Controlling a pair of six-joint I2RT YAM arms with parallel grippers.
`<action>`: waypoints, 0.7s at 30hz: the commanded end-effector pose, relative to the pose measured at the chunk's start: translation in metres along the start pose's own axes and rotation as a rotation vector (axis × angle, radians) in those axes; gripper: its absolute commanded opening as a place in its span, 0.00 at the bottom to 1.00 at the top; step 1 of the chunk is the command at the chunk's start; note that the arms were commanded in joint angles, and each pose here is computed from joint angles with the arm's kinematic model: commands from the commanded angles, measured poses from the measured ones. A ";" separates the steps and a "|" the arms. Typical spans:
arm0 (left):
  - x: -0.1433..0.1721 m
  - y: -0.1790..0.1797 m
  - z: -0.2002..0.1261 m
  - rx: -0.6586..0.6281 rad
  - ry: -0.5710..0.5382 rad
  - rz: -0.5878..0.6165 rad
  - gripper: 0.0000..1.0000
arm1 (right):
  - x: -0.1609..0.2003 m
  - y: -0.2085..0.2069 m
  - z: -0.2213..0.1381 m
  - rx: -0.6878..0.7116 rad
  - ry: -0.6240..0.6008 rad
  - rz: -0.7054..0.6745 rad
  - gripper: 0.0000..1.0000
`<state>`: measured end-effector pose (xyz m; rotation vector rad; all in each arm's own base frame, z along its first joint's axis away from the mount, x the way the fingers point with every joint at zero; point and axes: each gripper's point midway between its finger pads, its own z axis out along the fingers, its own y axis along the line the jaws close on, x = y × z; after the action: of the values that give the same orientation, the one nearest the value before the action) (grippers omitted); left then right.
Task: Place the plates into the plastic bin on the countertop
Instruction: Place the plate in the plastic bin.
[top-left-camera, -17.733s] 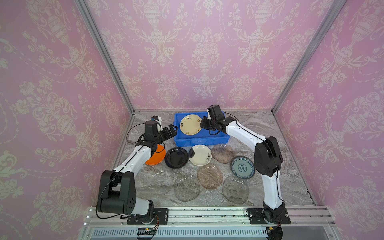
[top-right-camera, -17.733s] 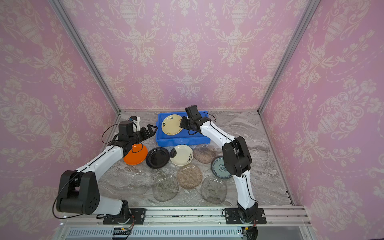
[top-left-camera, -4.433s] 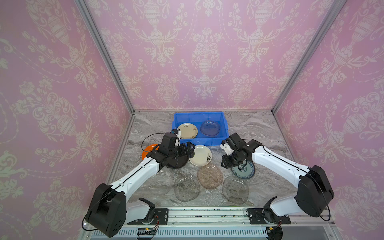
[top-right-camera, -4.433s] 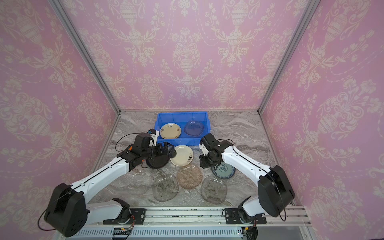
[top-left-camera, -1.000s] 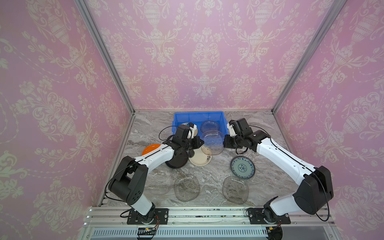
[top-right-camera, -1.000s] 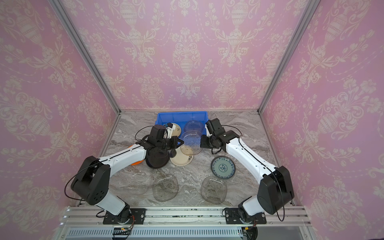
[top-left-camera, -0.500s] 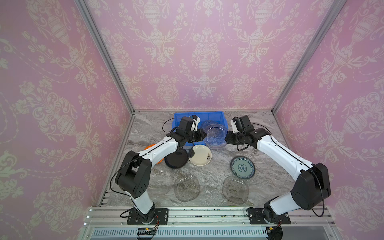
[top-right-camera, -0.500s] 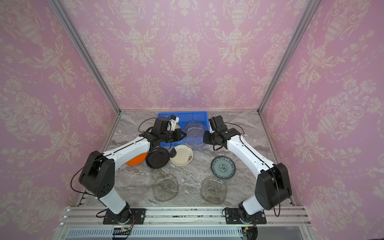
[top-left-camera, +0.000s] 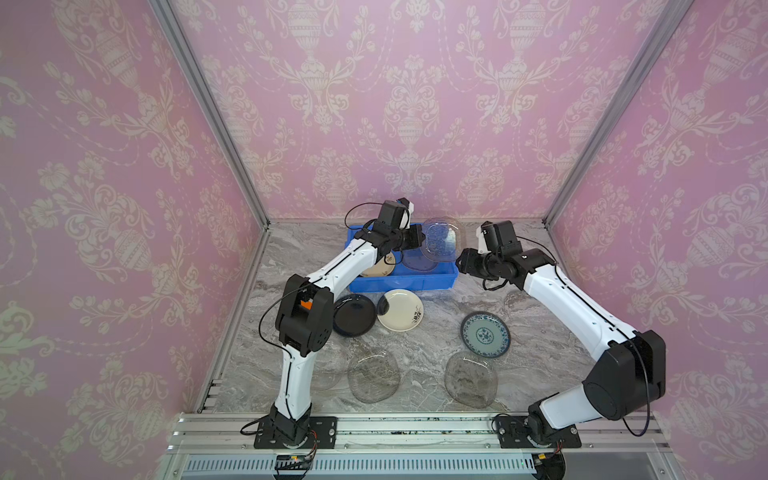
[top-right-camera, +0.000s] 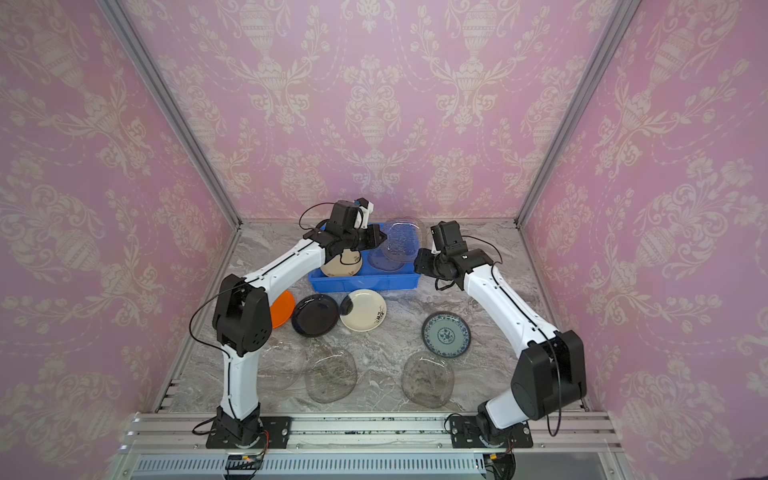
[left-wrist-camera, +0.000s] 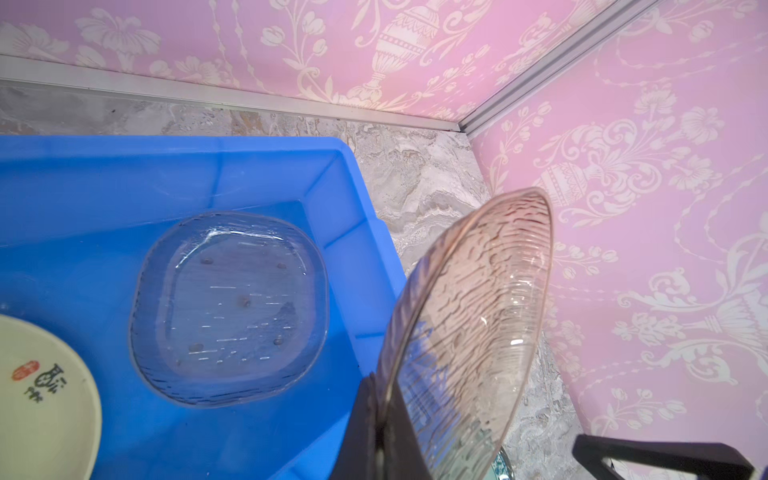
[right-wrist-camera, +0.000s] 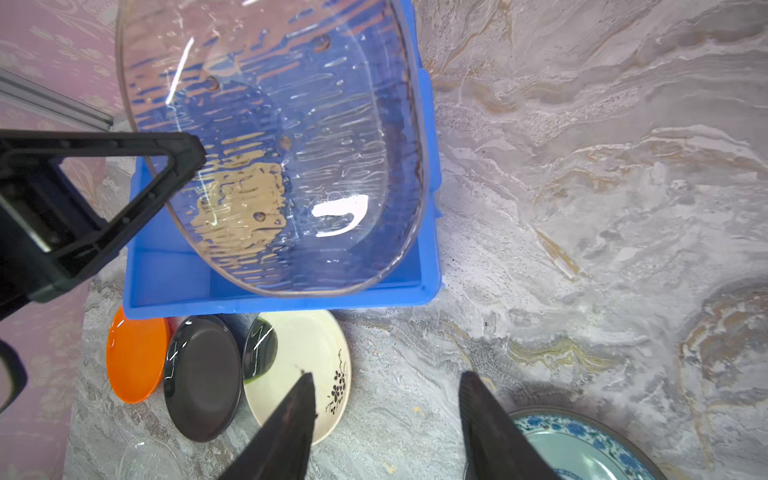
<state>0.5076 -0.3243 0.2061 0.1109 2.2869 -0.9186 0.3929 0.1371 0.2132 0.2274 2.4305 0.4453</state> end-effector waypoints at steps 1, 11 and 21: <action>-0.004 0.033 -0.003 -0.097 0.043 0.014 0.00 | 0.001 -0.010 -0.018 0.022 -0.023 0.015 0.58; -0.001 0.067 0.011 -0.135 0.110 0.065 0.00 | 0.010 -0.017 -0.018 0.011 -0.015 0.043 0.57; 0.008 0.098 0.044 -0.154 0.193 0.063 0.00 | 0.017 -0.018 -0.013 0.007 0.007 0.054 0.57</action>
<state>0.5526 -0.2861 0.1246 0.1682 2.4836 -0.7286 0.3758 0.1218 0.2113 0.2746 2.4229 0.4476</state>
